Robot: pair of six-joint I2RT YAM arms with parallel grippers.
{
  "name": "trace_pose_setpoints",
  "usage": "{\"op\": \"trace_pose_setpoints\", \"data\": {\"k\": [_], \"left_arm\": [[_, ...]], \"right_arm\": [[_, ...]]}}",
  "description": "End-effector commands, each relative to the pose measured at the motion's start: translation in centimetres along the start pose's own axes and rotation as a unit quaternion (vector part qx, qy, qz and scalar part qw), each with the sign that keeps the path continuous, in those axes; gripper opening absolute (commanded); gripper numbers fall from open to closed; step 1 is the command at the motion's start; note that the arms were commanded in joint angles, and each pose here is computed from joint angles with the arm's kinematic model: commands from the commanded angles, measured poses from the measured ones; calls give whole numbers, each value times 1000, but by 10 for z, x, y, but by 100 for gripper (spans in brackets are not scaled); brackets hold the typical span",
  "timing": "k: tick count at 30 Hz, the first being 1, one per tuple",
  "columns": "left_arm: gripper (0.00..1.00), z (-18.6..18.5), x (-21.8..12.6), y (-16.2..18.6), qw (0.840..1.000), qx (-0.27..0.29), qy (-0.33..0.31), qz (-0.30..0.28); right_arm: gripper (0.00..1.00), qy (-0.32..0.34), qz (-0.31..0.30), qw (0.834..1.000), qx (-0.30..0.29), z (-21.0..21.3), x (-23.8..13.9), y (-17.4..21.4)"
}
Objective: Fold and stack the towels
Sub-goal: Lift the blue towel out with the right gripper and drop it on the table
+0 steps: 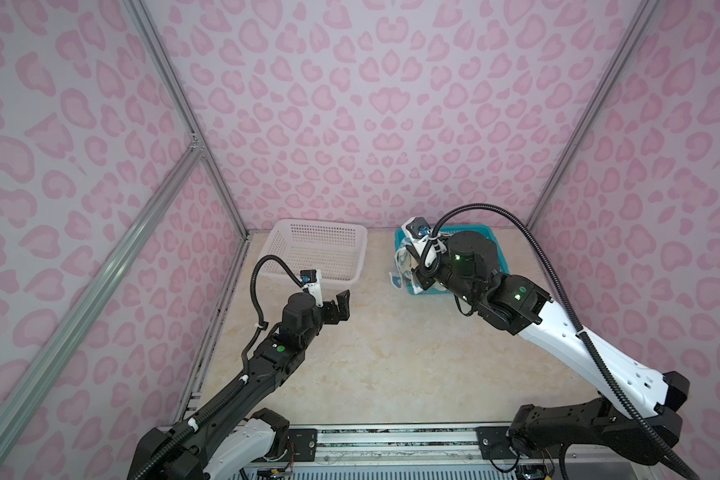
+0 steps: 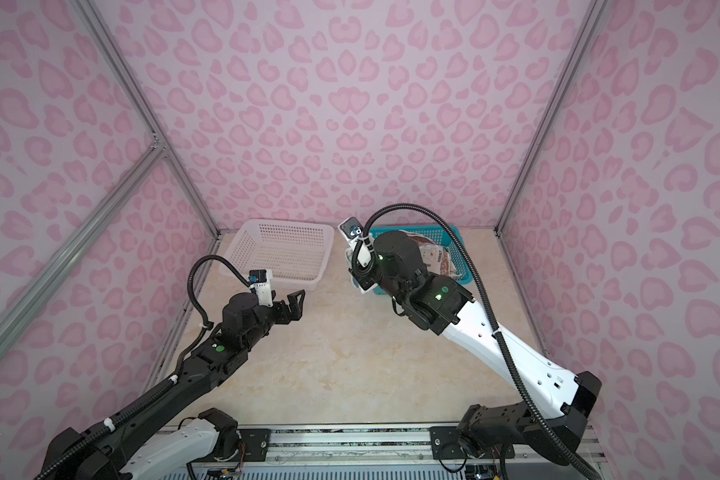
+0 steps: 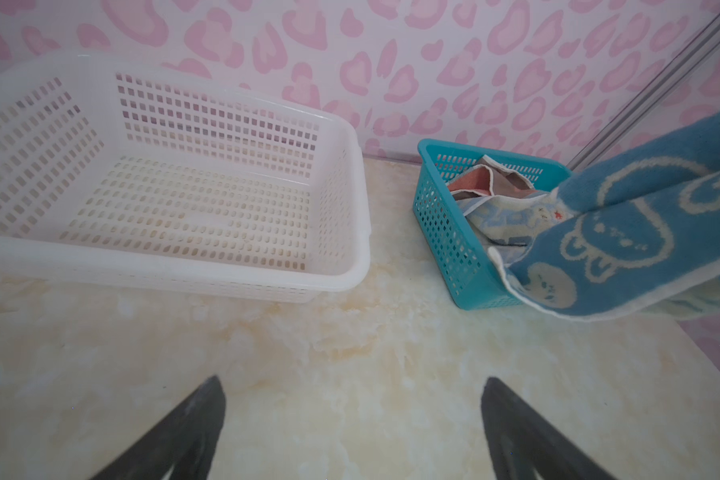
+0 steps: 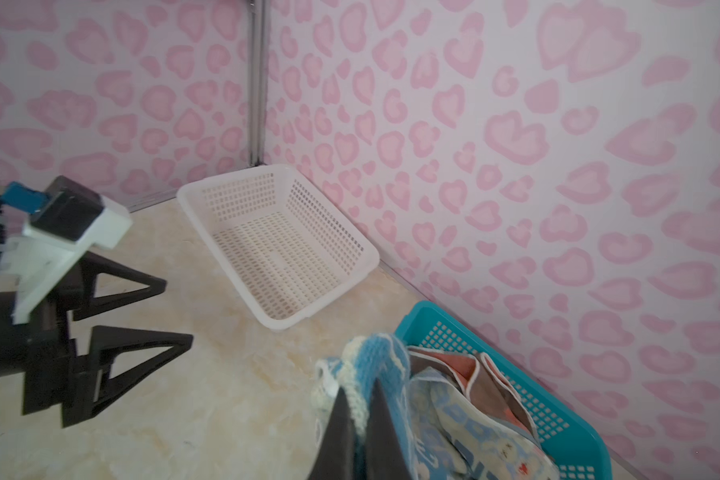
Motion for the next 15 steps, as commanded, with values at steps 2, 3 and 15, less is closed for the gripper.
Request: {"op": "trace_pose_setpoints", "data": {"k": [2,3,15], "left_arm": [[98,-1,-12,-9,999,-7,1,-36],[98,-1,-14,-10,999,-7,1,-39],[98,4,-21,0,1000,11,4,-19]], "right_arm": [[0,-49,-24,998,-16,30,16,-11],[0,-55,-18,998,-13,35,23,-8],[0,-57,113,991,47,82,117,76]]}}
Point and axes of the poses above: each gripper's point midway between its finger pads, its own x axis out along the fingers, its own z axis along the line the jaws close on, y = z × x, the point moved 9 cm from there along -x, back along the fingers, and after that the axes turned 13 degrees about -x, right-handed, at the moved point
